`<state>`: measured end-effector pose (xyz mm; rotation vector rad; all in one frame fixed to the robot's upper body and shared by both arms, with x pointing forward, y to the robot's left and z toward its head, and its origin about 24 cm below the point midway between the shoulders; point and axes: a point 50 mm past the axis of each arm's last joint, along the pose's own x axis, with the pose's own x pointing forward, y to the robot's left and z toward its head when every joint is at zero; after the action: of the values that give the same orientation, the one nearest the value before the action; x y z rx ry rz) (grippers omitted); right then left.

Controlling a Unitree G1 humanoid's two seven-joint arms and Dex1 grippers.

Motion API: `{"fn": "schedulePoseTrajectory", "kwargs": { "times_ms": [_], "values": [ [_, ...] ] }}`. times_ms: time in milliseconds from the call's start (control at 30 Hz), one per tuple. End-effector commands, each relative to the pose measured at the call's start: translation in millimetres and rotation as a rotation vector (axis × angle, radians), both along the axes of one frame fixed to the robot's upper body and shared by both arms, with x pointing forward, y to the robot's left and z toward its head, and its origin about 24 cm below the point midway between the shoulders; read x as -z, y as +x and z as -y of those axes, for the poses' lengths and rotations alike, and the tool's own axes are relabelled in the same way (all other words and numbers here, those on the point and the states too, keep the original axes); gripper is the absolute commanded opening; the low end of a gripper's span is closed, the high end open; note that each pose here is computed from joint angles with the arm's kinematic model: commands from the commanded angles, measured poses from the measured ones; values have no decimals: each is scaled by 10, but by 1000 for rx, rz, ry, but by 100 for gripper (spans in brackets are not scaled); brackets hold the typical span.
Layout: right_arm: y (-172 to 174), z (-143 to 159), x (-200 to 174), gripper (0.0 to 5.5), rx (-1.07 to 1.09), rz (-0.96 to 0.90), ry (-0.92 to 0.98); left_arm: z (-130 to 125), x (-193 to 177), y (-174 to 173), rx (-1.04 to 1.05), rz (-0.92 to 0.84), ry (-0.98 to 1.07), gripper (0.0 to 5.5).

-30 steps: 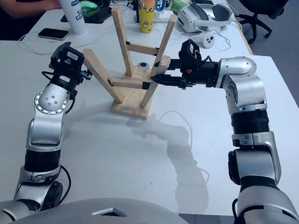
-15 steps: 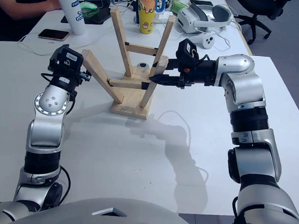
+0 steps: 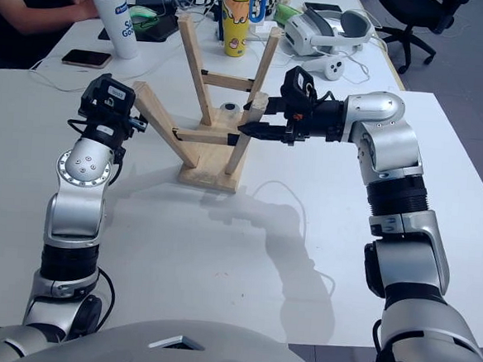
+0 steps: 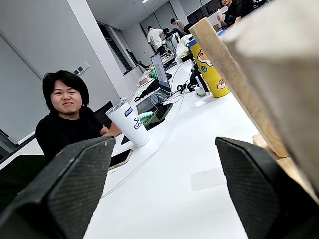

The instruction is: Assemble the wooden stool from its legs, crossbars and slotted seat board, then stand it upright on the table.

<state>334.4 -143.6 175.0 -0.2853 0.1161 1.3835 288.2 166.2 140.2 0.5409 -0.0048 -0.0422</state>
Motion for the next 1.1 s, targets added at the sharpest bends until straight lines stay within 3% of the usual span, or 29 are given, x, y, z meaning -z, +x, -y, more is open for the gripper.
{"fn": "schedulePoseTrajectory", "kwargs": {
  "times_ms": [33, 267, 300, 500, 733, 1100],
  "values": [
    [-152, -764, 517, 205, -183, -135, -69, 655, 303, -50, 317, -175, -83, 374],
    [-66, -498, 489, 206, -36, -125, 41, 492, 292, -35, 273, -157, -67, 374],
    [-53, -477, 473, 242, -18, -118, 63, 468, 293, -34, 267, -155, -63, 374],
    [5, -303, 421, 323, 81, -38, 79, 273, 311, -26, 219, -152, -41, 374],
    [-72, 2, 583, 323, 157, -28, 29, 333, 358, -47, 238, -164, -43, 374],
    [-188, 293, 351, 323, 262, -75, 406, 303, 442, -46, 258, -195, -33, 374]
  ]
}}
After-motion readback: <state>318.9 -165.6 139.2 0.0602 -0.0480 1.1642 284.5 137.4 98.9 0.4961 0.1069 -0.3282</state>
